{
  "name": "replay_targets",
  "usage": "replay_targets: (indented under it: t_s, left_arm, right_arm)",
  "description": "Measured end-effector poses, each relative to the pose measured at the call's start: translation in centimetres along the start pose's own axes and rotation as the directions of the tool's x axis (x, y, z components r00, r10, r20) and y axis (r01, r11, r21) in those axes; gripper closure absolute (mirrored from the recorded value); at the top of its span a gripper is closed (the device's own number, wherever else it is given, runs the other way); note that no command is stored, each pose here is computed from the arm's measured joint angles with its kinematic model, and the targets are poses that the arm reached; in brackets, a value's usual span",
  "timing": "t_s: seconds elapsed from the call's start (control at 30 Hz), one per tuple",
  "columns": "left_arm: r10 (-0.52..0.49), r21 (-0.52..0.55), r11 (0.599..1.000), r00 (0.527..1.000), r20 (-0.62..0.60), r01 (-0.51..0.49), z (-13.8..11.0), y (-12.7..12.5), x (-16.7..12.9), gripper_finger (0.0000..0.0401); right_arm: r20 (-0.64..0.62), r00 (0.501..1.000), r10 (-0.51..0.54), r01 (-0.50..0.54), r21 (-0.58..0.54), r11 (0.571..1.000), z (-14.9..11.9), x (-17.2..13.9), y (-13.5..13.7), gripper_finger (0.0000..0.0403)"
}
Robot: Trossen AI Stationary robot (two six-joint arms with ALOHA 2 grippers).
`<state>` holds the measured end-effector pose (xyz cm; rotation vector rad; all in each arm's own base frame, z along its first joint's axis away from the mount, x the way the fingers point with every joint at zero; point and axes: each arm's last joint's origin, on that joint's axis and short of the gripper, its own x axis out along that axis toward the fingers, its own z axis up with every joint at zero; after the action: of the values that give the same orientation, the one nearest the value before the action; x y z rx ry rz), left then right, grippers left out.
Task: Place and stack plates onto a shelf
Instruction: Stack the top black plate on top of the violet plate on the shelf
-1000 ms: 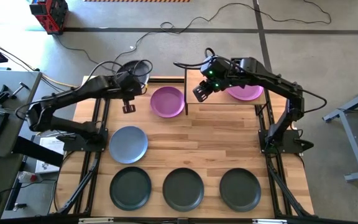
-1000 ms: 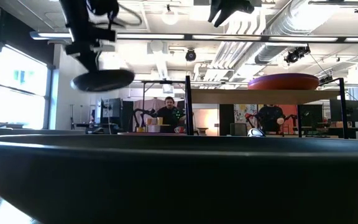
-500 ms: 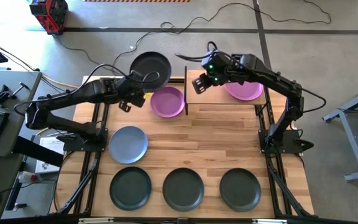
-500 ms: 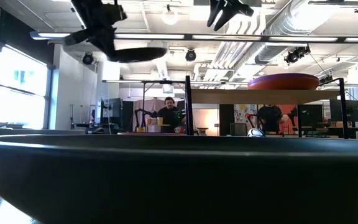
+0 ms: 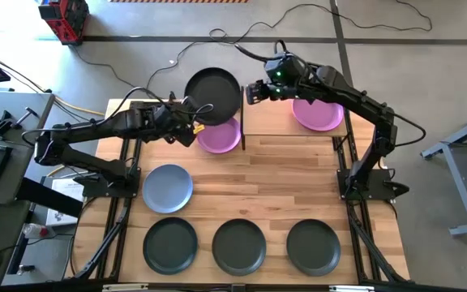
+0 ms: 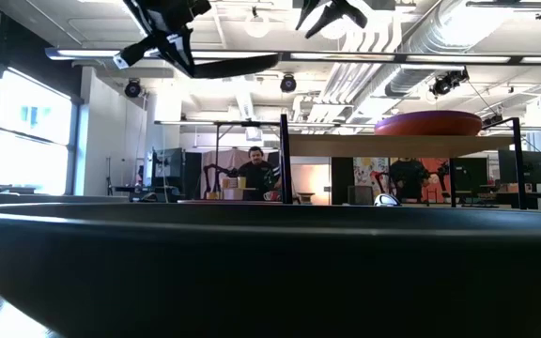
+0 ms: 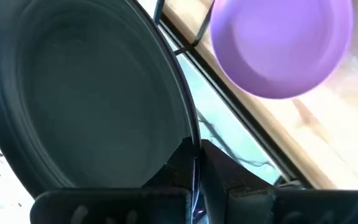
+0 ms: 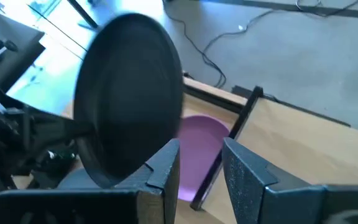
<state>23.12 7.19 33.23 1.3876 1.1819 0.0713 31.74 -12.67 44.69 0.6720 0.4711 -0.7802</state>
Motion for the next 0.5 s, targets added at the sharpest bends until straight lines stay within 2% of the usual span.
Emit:
replay_targets:
  t_s: [0.27,0.5]
  left_arm:
    - [0.006,0.049,0.999,1.000,-0.027,-0.005,1.3,0.2,1.2,0.0400]
    - [0.093,0.006,0.996,0.995,-0.039,-0.093,2.8,1.1,2.1,0.0400]
  right_arm:
    - [-0.001,1.000,-0.001,0.002,0.028,1.000,0.0,0.0,0.0,0.0304]
    - [-0.020,0.999,-0.025,0.025,0.019,1.000,-0.2,0.5,-0.1,0.0304]
